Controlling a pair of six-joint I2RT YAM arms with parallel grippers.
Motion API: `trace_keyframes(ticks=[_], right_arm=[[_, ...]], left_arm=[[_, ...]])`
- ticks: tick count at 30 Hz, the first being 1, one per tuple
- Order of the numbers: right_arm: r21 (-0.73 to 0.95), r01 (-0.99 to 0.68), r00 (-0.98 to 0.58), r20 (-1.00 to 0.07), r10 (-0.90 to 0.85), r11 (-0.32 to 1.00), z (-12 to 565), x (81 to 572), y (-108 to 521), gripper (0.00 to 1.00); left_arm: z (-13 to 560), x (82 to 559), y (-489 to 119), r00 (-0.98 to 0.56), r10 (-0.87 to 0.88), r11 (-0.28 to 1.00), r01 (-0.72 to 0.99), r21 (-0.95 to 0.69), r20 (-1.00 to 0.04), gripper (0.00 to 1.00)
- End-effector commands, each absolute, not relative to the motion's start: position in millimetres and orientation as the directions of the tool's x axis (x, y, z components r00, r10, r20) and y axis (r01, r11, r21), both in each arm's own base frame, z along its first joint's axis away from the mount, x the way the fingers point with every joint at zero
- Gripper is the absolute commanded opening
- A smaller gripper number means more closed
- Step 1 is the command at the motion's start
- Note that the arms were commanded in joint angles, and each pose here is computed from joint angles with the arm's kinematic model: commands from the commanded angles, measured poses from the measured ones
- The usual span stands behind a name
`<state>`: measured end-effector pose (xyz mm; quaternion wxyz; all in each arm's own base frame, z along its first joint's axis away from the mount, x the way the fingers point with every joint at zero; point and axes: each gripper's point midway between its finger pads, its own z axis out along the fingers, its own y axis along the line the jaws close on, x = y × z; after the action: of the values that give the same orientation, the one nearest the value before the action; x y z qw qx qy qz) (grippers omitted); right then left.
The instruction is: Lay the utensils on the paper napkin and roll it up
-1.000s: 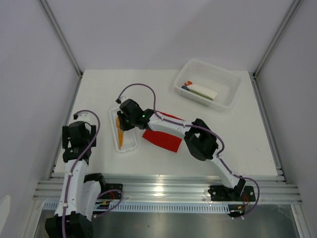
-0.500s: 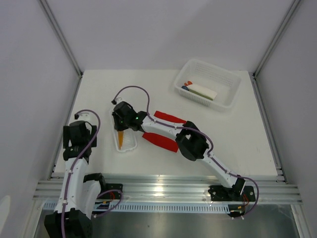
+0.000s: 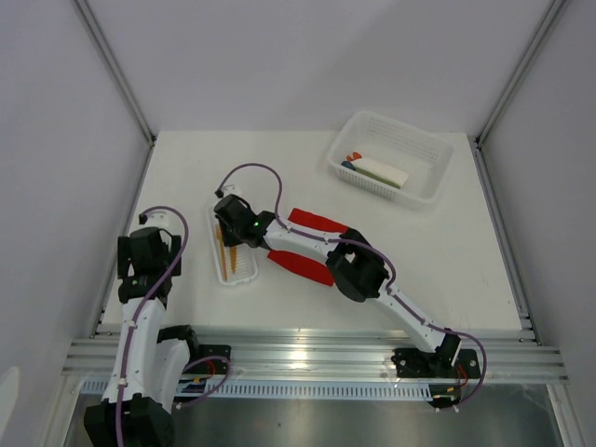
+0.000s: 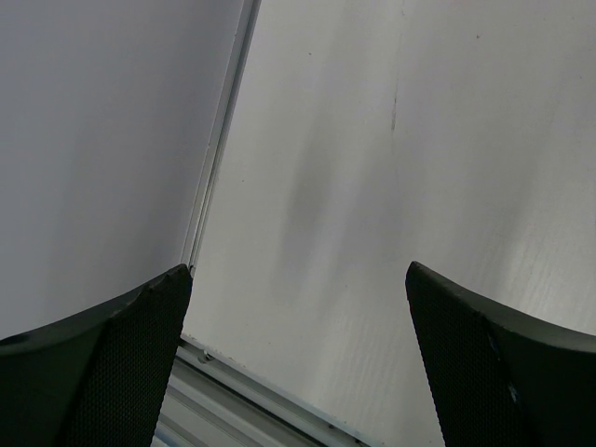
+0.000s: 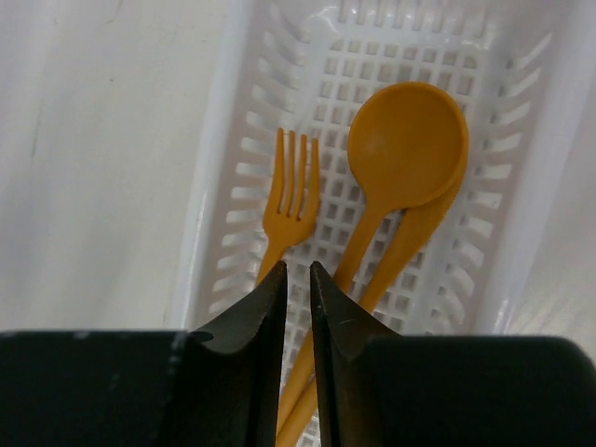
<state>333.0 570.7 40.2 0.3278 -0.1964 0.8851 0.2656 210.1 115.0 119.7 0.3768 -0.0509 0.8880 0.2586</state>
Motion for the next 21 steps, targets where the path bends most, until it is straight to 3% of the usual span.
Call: trace_keyframes(ticks=[1,8,21], right_arm=[[0.270,-0.497,-0.687,-0.704,-0.183,0.825,38.3,335.5,559.3,0.20],[0.213,-0.533,-0.657,-0.713,-0.243,0.819,32.4,326.7,558.3,0.22],[0.263,-0.613,-0.570,-0.800,-0.187,0.745,116.7,318.7,579.5,0.23]], left_arm=[[122.4,212.4,117.9,-0.701,0.090,0.856,-0.309,0.415,-0.707,0.99],[123.8,213.4,116.1,-0.693,0.092,0.861,-0.304,0.407,-0.715,1.00],[121.5,213.8,116.2,-0.701,0.091,0.862,-0.300,0.408,-0.708,0.99]])
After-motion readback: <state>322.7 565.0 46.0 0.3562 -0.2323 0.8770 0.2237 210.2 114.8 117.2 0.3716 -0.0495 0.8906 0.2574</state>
